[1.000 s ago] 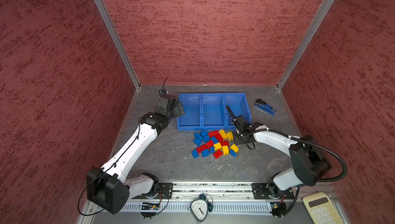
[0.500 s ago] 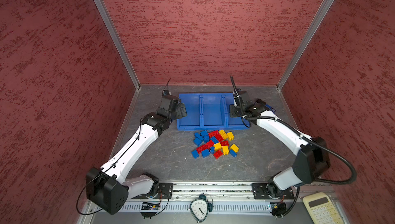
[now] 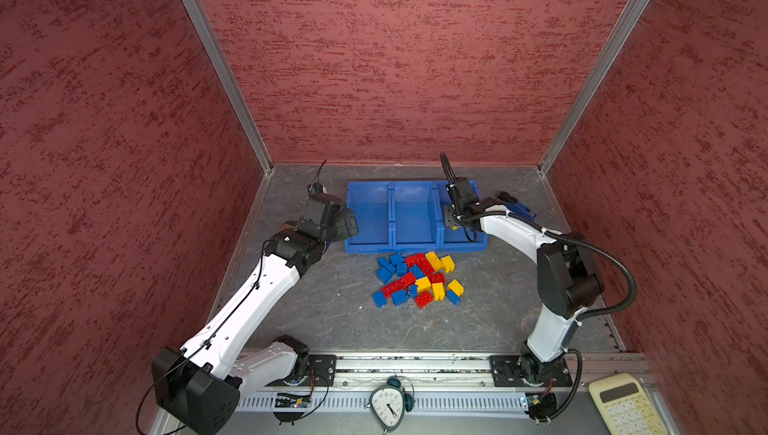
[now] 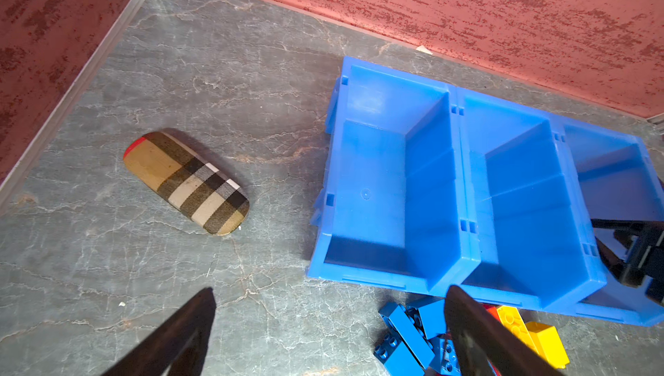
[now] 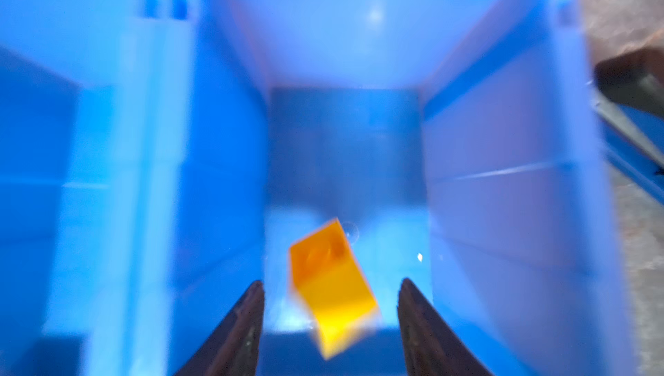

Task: Sort the legos into containers by color
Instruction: Place the lego in the container, then pick up the lego from the center of the table.

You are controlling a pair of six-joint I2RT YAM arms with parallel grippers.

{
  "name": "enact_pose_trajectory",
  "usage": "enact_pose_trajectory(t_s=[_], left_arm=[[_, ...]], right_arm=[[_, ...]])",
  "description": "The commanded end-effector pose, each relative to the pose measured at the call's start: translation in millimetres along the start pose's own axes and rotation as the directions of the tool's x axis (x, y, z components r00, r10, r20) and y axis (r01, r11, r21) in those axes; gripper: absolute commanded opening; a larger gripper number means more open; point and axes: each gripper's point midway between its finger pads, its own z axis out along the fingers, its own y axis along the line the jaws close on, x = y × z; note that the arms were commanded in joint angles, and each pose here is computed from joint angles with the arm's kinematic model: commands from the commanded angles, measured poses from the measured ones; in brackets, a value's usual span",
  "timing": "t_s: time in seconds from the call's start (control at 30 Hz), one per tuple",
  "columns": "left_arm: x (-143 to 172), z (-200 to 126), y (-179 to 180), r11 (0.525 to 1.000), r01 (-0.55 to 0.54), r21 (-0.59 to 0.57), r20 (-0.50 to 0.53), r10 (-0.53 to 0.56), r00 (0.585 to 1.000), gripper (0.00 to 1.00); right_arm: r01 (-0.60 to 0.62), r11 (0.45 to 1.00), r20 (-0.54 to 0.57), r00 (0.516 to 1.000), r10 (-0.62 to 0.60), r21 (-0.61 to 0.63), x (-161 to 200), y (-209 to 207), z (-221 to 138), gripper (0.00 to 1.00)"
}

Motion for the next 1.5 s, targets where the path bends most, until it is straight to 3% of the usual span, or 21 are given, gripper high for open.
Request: enact_pose_trajectory(t_s=[0.0,0.13,0.33,0.47,0.63,0.8,1.07,1.47], left_arm=[[11,0,-15,0.998,-0.043,0.045,-0.036,0.045,0.998,0.99],[30,-2,-29,0.994,-0.082,0.069,-0.087,0.088,0.992,0.99],[65,2,-34,0.992,-0.112,0.063,-0.166,0.121,0.979,0.99],[59,9,-30,0.998,-0.063,0.022,-0.129,0.066,0.989,0.99],[44,12,-36,0.999,0.026,0.037,-0.046,-0.024,0.999,0.99],[33,11,-28,0.995,0.100,0.018,0.028,-0.101,0.995,0.99],[27,5,-21,0.994,0.109,0.012,0.057,-0.109,0.992,1.00],[32,12,-24,0.995,0.101,0.016,0.030,-0.101,0.994,0.99]], right_arm=[[-0.016,0.999,0.026,1.000,0.017,-0.030,-2,-7,-41,0.70],[-0.008,0.999,-0.023,1.000,0.007,-0.052,28,-17,-65,0.73],[0.017,0.953,-0.094,0.994,-0.047,-0.303,92,4,-97,0.72],[0.000,0.947,-0.195,0.979,-0.066,-0.320,131,6,-85,0.69],[0.018,0.915,-0.204,0.973,-0.108,-0.402,139,36,-67,0.68],[0.020,0.935,-0.214,0.972,-0.101,-0.354,148,41,-39,0.66],[0.043,0.962,-0.239,0.965,-0.110,-0.269,161,31,-16,0.48],[0.051,0.983,-0.182,0.980,-0.084,-0.178,154,10,-26,0.27]])
